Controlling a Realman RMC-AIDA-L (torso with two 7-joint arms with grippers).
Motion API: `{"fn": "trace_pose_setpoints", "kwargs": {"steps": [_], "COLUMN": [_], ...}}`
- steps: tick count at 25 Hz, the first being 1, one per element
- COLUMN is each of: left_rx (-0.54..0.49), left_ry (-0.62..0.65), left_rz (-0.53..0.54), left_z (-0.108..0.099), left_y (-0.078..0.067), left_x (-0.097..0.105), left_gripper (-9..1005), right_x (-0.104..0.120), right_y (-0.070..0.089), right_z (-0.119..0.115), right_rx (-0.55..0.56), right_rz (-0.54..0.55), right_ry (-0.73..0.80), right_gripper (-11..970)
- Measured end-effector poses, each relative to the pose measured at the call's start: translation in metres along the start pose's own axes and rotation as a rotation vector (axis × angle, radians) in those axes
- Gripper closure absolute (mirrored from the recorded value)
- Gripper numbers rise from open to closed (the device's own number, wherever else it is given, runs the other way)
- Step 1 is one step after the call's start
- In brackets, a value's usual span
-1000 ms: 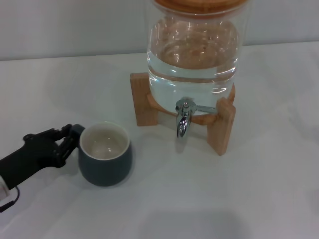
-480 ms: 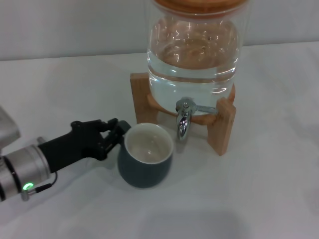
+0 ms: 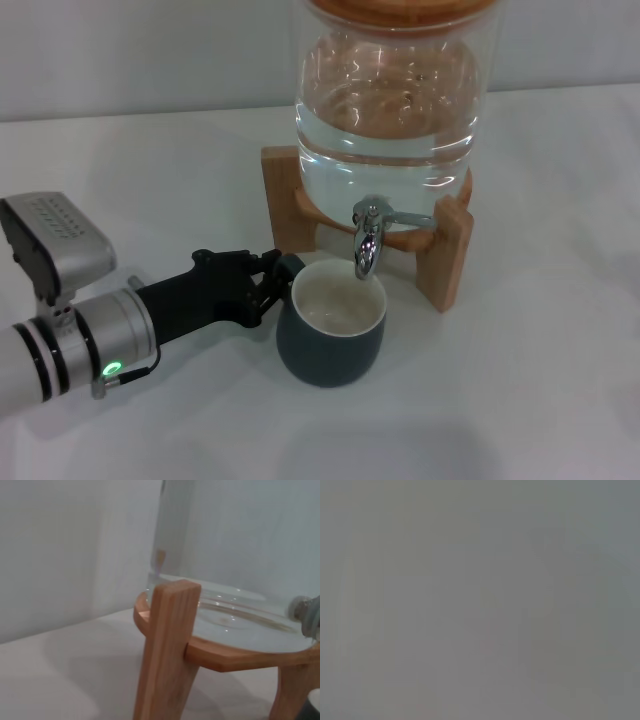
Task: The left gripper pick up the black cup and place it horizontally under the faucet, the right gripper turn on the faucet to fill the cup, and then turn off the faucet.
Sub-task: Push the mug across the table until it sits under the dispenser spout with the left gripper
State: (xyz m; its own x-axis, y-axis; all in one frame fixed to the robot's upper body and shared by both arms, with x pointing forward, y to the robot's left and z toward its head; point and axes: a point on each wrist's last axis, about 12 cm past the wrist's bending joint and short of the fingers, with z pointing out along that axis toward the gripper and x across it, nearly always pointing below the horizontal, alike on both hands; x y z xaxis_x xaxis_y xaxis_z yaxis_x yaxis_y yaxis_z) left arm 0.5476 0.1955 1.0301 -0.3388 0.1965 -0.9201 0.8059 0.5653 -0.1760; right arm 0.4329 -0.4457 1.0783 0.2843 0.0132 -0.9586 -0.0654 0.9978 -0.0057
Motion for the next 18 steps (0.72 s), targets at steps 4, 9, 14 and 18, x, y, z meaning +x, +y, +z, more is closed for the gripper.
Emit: {"fn": "trace_pose_setpoints", "kwargs": {"steps": [4,9,14,18], "left_rx": [0.01,0.018,0.024,0.029], "left_ry": [0.01,0.015,0.016,0.02], "left_rz": [0.005,0.015,0.016,0.011], "left_z": [0.007,0.012,0.013,0.013], "left_y": [-0.004,-0.005,-0.007,-0.008], "left_x": [-0.002,-0.005,-0.005,-0.003], "left_gripper": [814,827,816,803], "right_x": [0.0,0.001,0.0,0.0], "right_y": [0.001,0.001,0.001,0.001], "right_z": [0.001,0.001,0.0,0.0], "right_rx": [-0.006,-0.009,-0.007,-0.007], "right_rz": [0.001,0.002,0.003,0.005], "right_ry": [0.001,0.002,0.001,0.001], "right_gripper": [143,143,143,143]}}
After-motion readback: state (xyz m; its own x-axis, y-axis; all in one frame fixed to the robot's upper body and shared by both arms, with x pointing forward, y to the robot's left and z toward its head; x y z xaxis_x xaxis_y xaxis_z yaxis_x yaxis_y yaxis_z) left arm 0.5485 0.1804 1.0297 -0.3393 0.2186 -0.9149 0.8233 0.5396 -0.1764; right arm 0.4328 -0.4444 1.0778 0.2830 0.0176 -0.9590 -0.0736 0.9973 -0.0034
